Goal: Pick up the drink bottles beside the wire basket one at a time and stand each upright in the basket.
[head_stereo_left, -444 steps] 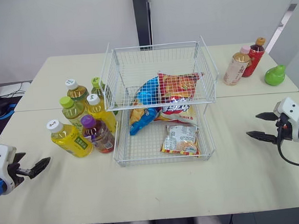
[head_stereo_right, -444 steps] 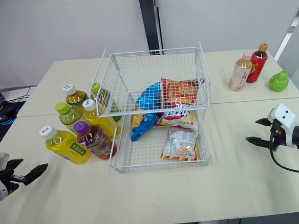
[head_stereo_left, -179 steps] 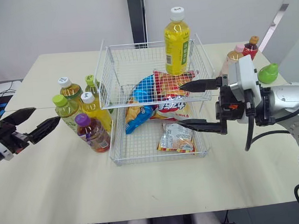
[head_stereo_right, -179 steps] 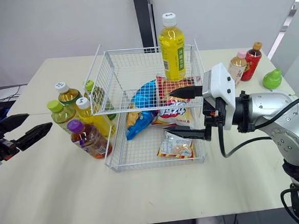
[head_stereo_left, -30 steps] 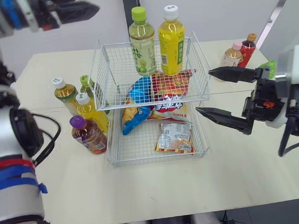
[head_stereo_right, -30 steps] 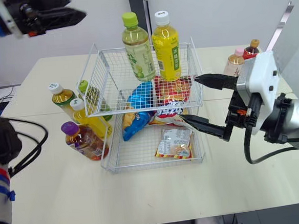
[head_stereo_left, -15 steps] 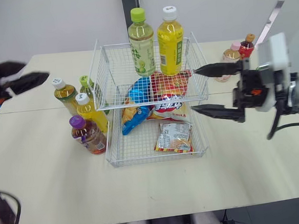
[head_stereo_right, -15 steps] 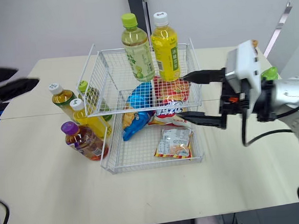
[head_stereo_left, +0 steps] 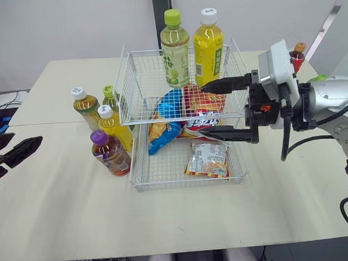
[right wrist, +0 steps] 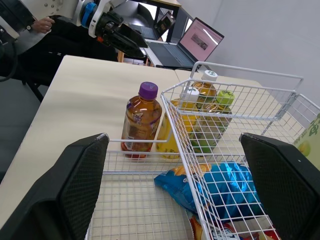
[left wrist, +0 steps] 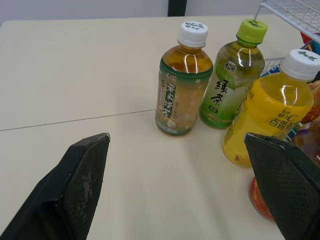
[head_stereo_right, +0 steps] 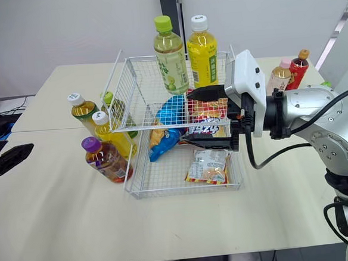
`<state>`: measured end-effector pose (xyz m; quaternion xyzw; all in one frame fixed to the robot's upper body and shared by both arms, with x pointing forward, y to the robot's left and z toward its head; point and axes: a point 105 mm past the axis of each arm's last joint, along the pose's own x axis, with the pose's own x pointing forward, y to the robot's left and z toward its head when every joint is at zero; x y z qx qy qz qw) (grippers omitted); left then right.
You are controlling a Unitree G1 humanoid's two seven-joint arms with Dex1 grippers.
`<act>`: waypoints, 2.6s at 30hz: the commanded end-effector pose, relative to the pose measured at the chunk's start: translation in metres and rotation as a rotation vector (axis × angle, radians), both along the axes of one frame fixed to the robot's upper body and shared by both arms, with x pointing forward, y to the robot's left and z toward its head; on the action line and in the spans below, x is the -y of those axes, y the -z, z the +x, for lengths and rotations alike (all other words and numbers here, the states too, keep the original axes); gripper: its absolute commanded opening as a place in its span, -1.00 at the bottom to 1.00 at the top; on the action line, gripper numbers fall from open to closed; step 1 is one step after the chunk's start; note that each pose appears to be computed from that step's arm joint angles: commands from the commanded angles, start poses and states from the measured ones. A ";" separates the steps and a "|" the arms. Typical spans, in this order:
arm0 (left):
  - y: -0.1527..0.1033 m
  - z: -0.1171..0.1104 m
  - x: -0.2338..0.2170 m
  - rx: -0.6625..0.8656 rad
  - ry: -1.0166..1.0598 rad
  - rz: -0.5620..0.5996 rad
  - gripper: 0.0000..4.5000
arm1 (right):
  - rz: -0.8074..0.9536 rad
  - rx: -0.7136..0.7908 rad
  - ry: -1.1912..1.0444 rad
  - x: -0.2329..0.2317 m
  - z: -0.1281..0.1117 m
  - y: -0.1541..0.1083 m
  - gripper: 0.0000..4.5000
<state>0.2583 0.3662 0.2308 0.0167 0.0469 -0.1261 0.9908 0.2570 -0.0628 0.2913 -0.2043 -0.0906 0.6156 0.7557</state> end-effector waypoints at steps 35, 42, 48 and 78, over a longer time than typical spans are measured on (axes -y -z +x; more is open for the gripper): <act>-0.023 0.157 0.048 0.135 -0.001 0.038 0.43 | 0.079 0.027 0.123 -0.010 -0.008 -0.017 1.00; -0.020 0.155 0.047 0.135 0.002 0.031 -0.39 | 0.083 0.030 0.128 -0.009 -0.005 -0.019 1.00; -0.049 0.139 0.044 0.198 0.024 0.045 -0.39 | 0.095 0.075 0.117 -0.006 -0.008 -0.024 1.00; -0.256 0.091 0.190 0.283 0.621 0.160 -0.39 | 0.106 0.042 0.132 0.008 -0.009 -0.021 1.00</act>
